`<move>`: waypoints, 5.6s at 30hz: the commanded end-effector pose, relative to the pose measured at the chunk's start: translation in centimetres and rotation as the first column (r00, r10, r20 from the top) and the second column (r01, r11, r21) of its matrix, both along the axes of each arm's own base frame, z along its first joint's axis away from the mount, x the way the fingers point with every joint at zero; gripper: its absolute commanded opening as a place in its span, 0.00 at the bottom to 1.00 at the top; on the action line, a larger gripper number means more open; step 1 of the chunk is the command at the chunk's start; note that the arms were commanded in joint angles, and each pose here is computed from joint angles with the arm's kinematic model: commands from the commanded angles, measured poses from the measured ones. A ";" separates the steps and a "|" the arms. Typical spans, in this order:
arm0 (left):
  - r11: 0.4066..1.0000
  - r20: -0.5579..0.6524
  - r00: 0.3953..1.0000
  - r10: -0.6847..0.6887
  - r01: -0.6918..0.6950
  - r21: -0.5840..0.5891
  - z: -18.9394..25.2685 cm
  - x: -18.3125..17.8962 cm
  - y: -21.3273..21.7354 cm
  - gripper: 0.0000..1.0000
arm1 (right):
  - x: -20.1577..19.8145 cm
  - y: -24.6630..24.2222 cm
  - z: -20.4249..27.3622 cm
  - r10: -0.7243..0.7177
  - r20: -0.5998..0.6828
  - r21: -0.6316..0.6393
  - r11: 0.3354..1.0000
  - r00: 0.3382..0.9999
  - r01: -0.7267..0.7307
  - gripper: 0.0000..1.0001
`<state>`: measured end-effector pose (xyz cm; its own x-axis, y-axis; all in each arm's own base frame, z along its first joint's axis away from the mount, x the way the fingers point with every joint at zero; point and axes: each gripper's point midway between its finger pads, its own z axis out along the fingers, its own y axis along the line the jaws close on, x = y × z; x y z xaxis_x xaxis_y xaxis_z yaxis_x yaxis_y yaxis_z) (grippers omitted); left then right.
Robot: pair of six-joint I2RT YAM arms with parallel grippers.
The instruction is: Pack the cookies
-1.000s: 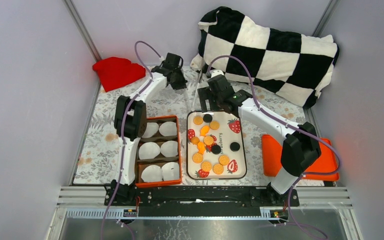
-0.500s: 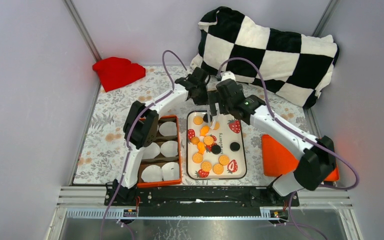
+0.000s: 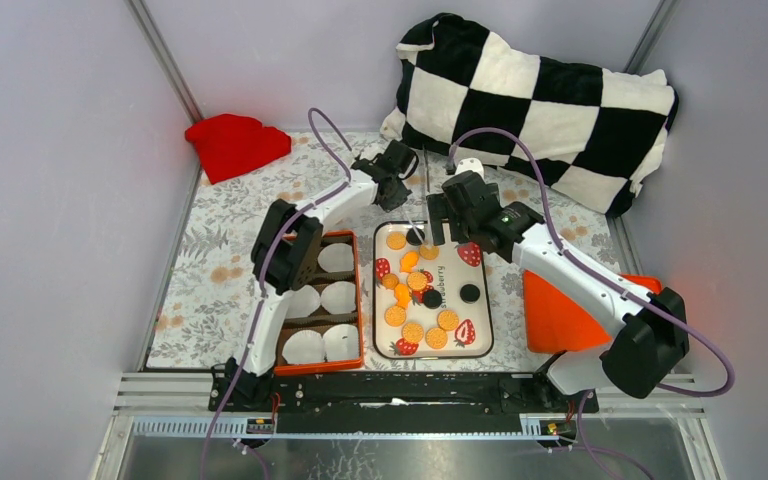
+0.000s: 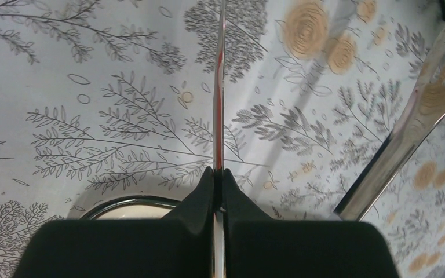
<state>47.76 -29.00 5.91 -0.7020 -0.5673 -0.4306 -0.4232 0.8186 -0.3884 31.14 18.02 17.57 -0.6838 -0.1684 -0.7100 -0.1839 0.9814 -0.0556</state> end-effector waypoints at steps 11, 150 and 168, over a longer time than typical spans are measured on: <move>0.973 -0.001 0.973 0.229 -0.229 -0.004 -2.9 3.4 2.3 0.18 | 1.2 1.5 -0.1 0.023 -0.009 -0.006 1.000 1.000 -0.023 1.00; 0.982 0.483 0.863 -0.147 0.070 0.173 18.3 -17.5 12.9 0.86 | -12.1 -0.3 -5.0 0.033 -0.322 0.004 0.999 0.946 -0.033 0.39; 0.979 0.446 0.885 -0.135 0.049 0.198 16.8 -18.3 13.9 0.86 | -13.5 -1.0 -5.6 0.012 -0.353 0.022 1.000 0.935 -0.005 0.49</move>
